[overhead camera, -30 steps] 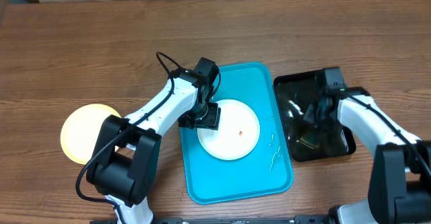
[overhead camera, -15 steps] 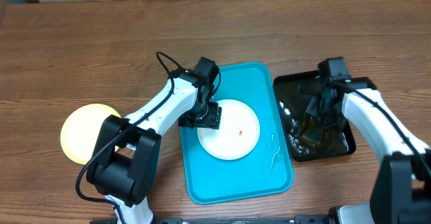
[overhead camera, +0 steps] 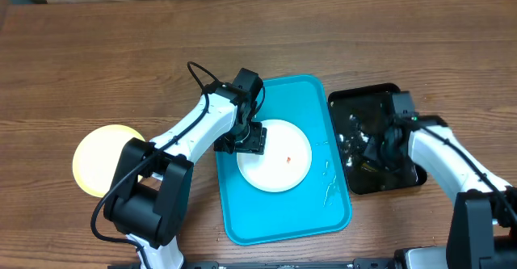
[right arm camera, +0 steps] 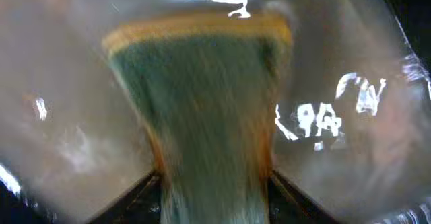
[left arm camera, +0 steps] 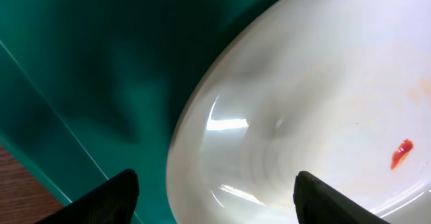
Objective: Clean dirty plates on tray and stack at the side
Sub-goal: 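Grasp the sponge in the black tray with right gripper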
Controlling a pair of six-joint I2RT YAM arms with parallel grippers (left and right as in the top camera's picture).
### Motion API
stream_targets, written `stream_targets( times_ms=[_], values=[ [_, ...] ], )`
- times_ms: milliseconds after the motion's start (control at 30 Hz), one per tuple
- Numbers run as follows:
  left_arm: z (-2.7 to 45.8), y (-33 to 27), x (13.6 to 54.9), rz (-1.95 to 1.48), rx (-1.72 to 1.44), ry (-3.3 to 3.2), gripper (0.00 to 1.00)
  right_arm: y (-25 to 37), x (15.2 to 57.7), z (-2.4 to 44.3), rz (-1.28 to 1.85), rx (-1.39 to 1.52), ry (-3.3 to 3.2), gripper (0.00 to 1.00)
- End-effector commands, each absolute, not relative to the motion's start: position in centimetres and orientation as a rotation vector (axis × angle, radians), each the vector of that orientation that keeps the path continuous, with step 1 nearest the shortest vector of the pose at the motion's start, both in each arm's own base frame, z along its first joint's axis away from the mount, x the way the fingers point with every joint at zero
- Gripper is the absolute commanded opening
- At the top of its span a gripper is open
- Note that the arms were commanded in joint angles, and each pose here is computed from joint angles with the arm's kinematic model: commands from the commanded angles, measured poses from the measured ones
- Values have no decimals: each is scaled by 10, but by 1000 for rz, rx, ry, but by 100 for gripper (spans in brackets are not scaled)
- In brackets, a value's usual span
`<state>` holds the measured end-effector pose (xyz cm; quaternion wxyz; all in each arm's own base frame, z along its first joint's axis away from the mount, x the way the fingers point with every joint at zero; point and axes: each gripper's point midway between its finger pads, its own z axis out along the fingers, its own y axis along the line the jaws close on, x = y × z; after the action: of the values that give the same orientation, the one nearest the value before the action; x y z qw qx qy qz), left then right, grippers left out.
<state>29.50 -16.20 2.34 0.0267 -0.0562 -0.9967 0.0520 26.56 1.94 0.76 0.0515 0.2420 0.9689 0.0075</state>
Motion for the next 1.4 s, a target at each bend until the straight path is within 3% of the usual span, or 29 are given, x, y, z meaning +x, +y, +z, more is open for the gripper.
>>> stream_targets(
  times_ms=[0,67,100,200,267,333,400,567,733,800,867,967,1067,1233,1367],
  values=[
    [30,-163,297,184,-182,-3093,75,8,271,2,-49,734,2885,33],
    [30,-163,297,184,-182,-3093,75,8,271,2,-48,734,2884,8],
    [30,-163,297,184,-181,-3093,75,8,270,3,-49,735,2890,4],
    [30,-163,297,185,-181,-3093,76,8,268,8,-64,718,2916,4],
    [30,-163,297,184,-181,-3093,76,8,271,15,-67,695,2925,13],
    [30,-163,297,184,-181,-3093,76,8,274,23,-72,679,2934,31],
    [30,-163,297,184,-181,-3092,76,9,277,32,-74,680,2940,39],
    [30,-163,297,184,-181,-3092,77,9,280,41,-76,682,2942,46],
    [30,-163,298,185,-182,-3096,75,-3,272,32,-174,773,2909,41],
    [30,-163,299,188,-184,-3101,72,-6,266,23,-194,805,2903,38],
    [28,-165,303,199,-201,-3118,67,1,258,11,-133,817,2923,27],
    [24,-167,307,212,-227,-3140,63,4,257,7,-106,818,2926,18],
    [10,-165,303,218,-239,-3145,50,10,258,7,-56,817,2931,11],
    [-4,-162,284,230,-231,-3092,45,14,256,4,-24,812,2943,15],
    [-5,-161,284,227,-230,-3094,19,17,258,-3,17,807,2927,4]
  ],
)
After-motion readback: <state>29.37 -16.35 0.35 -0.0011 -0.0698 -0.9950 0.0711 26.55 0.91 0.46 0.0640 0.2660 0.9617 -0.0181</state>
